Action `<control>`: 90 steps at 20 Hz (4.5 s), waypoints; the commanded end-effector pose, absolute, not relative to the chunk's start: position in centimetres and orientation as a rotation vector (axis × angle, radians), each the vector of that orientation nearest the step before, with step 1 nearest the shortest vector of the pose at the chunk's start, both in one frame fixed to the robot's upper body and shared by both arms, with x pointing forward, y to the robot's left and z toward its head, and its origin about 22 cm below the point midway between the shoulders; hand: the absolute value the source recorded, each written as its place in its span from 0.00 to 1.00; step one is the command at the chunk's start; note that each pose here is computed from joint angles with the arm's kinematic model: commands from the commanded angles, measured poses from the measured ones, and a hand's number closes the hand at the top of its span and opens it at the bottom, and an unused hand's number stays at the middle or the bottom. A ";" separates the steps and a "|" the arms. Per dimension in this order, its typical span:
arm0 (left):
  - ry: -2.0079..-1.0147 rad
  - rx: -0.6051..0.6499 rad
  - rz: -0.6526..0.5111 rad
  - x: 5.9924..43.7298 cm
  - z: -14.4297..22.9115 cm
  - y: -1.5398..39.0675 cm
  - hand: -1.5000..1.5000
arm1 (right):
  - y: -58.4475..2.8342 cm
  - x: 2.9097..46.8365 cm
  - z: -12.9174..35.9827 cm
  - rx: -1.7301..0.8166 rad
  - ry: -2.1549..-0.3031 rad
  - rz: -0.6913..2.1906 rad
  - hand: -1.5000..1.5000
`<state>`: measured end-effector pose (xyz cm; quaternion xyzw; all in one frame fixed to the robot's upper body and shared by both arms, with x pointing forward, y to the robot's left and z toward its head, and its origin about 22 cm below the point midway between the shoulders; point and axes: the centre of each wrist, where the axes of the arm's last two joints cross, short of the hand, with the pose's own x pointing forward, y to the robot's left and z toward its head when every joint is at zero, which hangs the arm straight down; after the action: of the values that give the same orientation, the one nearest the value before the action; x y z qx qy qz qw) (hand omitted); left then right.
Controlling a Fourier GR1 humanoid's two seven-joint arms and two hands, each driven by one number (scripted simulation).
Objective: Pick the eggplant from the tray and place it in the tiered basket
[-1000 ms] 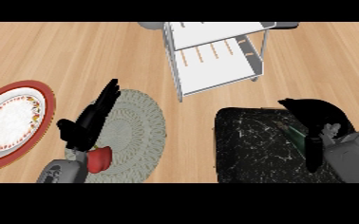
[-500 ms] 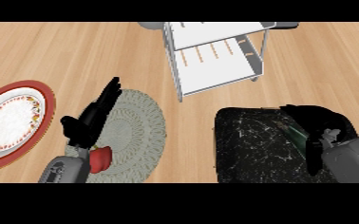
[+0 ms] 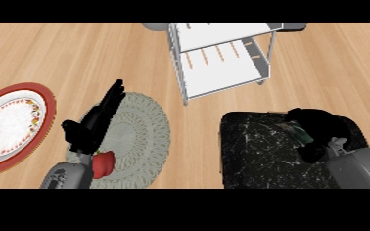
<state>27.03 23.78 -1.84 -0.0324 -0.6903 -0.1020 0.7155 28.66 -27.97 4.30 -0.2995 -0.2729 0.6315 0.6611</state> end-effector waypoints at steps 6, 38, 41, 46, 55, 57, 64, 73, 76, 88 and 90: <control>-1.530 -0.054 -0.245 26.9 -2.3 23.4 0.50 | -26.3 28.9 4.5 -0.605 -0.725 1.452 1.00; -1.546 -0.106 -0.249 27.5 -2.2 22.8 0.50 | -36.2 43.2 28.5 -0.428 -1.769 0.886 1.00; -1.534 -0.109 -0.247 28.1 -1.7 23.3 0.50 | -30.3 45.3 28.5 -0.422 -1.716 0.892 1.00; -1.542 -0.095 -0.251 27.2 -1.6 23.9 0.50 | -24.5 46.3 30.6 -0.365 -1.706 0.918 1.00; -1.527 -0.115 -0.268 28.1 -2.0 22.4 0.50 | -17.4 47.7 29.7 -0.344 -1.642 0.998 1.00; -1.540 -0.121 -0.251 27.6 -2.9 24.2 0.50 | -15.9 47.9 26.4 -0.335 -1.650 0.994 1.00; -1.550 -0.123 -0.285 28.5 0.0 22.8 0.50 | -12.9 48.1 24.9 -0.281 -1.632 0.991 1.00; -1.535 -0.088 -0.258 27.2 -1.5 23.6 0.50 | -12.9 48.3 25.6 -0.061 -1.498 0.923 1.00; -1.544 -0.094 -0.250 26.9 -2.3 23.9 0.50 | -11.2 48.3 22.5 0.016 -1.280 0.848 1.00; -1.546 -0.089 -0.259 27.5 -1.7 23.3 0.50 | -16.7 48.7 25.9 -0.064 -1.453 0.459 0.00; -1.535 -0.103 -0.245 26.0 -2.7 24.3 0.50 | -18.2 48.6 27.4 -0.194 -1.505 0.364 0.00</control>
<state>27.03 23.47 -2.05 -0.0446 -0.6944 -0.1130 0.7093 48.65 -15.62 25.65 -0.0215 -0.6455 0.2347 0.7265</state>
